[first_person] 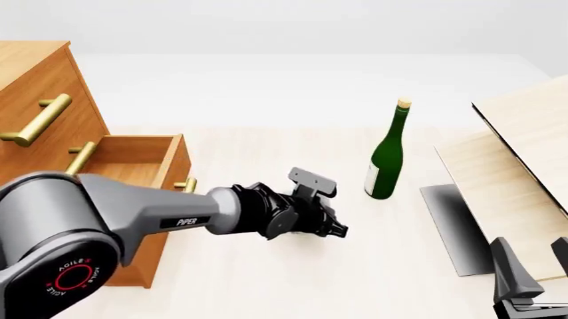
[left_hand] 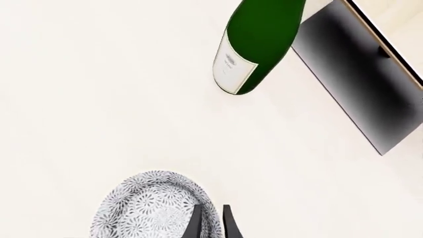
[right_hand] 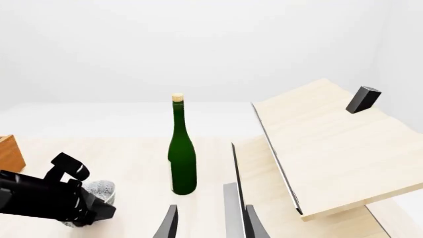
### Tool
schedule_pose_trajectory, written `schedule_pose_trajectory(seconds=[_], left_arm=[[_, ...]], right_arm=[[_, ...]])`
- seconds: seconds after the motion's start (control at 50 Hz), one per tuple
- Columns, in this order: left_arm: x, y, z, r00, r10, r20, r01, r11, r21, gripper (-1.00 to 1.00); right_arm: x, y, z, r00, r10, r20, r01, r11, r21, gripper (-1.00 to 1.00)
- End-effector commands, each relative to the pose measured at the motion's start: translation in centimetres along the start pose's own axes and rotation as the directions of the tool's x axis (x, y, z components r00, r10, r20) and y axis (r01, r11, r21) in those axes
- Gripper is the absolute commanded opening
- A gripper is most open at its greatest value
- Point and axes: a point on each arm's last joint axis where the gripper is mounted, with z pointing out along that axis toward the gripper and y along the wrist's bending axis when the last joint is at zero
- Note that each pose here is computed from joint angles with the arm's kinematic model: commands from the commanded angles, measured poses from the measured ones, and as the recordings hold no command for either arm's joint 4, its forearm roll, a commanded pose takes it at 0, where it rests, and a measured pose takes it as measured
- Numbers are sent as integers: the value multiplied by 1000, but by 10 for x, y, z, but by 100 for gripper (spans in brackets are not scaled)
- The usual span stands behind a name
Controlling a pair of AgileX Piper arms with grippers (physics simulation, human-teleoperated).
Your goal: Put the bowl in the bottom drawer of the cabinet.
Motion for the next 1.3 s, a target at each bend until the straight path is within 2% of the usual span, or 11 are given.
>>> schedule_pose_trajectory(seconds=[0.02, 0.14, 0.26, 0.3, 0.62, 0.66, 0.7, 0.8, 0.98, 1.3], left_arm=[[-8, 13, -3, 999, -39, 31, 40, 999, -14, -100], [-16, 19, -12, 997, -41, 63, 42, 999, -19, -100], [-22, 15, -23, 996, -30, 85, 31, 999, -10, -100], [-29, 25, -28, 995, -26, 96, 29, 999, -28, -100], [-37, 37, -47, 988, -31, 151, 38, 998, -42, -100], [-42, 35, -54, 987, -32, 156, 39, 999, -38, -100], [-37, 34, -52, 987, -32, 160, 38, 999, -35, -100], [-41, 30, -62, 983, -33, 180, 38, 999, -25, -100], [-48, 41, -83, 978, -25, 209, 36, 998, -47, -100], [-54, 40, -117, 962, -25, 271, 37, 999, -40, -100]], right_arm=[[0, 0, 0, 1000, 0, 0, 0, 1000, 0, 100], [0, 0, 0, 1000, 0, 0, 0, 1000, 0, 100], [0, 0, 0, 1000, 0, 0, 0, 1000, 0, 100], [0, 0, 0, 1000, 0, 0, 0, 1000, 0, 100], [0, 0, 0, 1000, 0, 0, 0, 1000, 0, 100], [0, 0, 0, 1000, 0, 0, 0, 1000, 0, 100], [0, 0, 0, 1000, 0, 0, 0, 1000, 0, 100], [0, 0, 0, 1000, 0, 0, 0, 1000, 0, 100], [0, 0, 0, 1000, 0, 0, 0, 1000, 0, 100], [0, 0, 0, 1000, 0, 0, 0, 1000, 0, 100]])
